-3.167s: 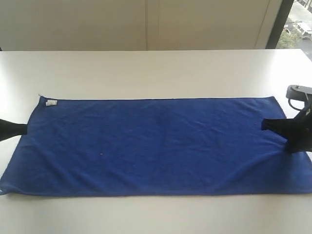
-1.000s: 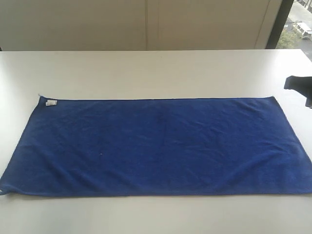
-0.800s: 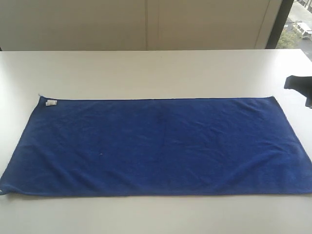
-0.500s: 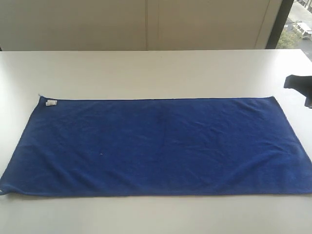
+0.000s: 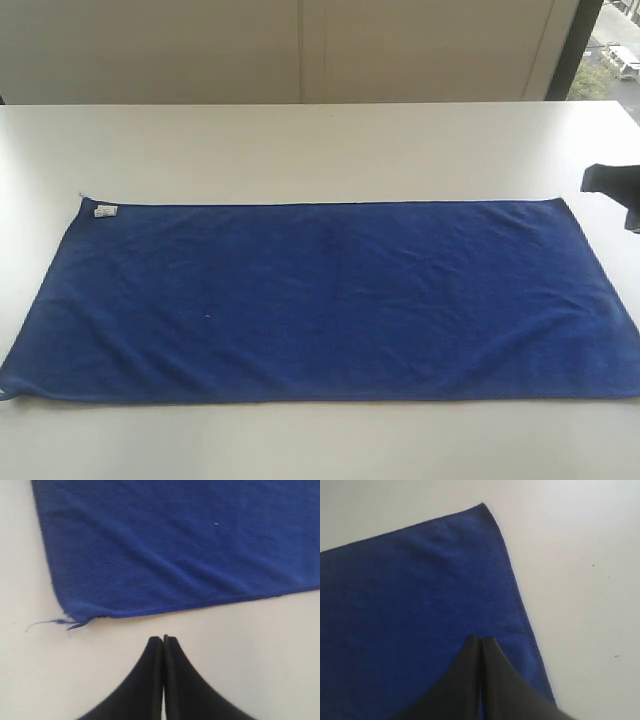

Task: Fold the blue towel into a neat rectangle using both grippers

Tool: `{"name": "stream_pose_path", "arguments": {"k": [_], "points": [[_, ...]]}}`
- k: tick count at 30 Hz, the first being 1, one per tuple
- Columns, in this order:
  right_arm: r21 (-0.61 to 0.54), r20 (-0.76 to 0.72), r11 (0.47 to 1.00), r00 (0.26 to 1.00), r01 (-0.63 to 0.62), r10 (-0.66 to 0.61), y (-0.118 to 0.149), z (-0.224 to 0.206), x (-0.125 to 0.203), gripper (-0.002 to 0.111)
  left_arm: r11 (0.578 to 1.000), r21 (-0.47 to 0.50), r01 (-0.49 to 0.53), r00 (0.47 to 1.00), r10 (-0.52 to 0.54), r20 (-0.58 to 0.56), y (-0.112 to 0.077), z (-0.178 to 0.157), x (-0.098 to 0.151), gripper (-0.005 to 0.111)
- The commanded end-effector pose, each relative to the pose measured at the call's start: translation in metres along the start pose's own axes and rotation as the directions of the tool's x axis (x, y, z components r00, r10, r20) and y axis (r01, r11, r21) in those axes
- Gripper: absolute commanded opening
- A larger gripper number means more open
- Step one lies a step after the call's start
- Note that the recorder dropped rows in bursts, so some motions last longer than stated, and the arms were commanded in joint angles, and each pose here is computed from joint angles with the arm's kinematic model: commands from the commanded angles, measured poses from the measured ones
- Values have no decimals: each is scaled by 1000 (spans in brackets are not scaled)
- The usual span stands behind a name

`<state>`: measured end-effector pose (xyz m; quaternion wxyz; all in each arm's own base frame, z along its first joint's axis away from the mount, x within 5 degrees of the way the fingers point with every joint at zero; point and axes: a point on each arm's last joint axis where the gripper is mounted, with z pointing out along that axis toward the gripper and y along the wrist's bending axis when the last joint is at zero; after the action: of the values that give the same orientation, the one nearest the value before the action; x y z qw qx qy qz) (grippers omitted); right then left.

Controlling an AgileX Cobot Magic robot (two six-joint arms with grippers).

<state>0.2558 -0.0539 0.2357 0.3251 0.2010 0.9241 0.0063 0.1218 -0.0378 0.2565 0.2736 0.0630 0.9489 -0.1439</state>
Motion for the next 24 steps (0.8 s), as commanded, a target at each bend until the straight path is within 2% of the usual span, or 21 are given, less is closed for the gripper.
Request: {"name": "stream_pose_path", "arguments": {"k": [1,5,8,16,18,24], "points": [[14,-57,999,998,29,-28,-2,13,-2,0,982,-188,21,998,-30,-46,14,-18,20,0],[26,-145,998,988,61,-57,-1,31,-7,0,943,-327,54,997,-67,-29,26,-29,33,0],[29,-188,996,979,85,-78,0,41,-14,0,938,-338,71,997,-71,13,26,-34,34,0],[58,-235,992,967,116,-99,-9,75,-19,2,940,-336,62,998,-54,33,26,-34,32,0],[63,-223,991,970,119,-102,-12,81,-19,9,938,-341,59,998,-51,33,26,-34,32,0],[66,-218,988,968,139,-122,-13,95,-17,44,937,-346,57,998,-50,29,27,-34,32,0]]}}
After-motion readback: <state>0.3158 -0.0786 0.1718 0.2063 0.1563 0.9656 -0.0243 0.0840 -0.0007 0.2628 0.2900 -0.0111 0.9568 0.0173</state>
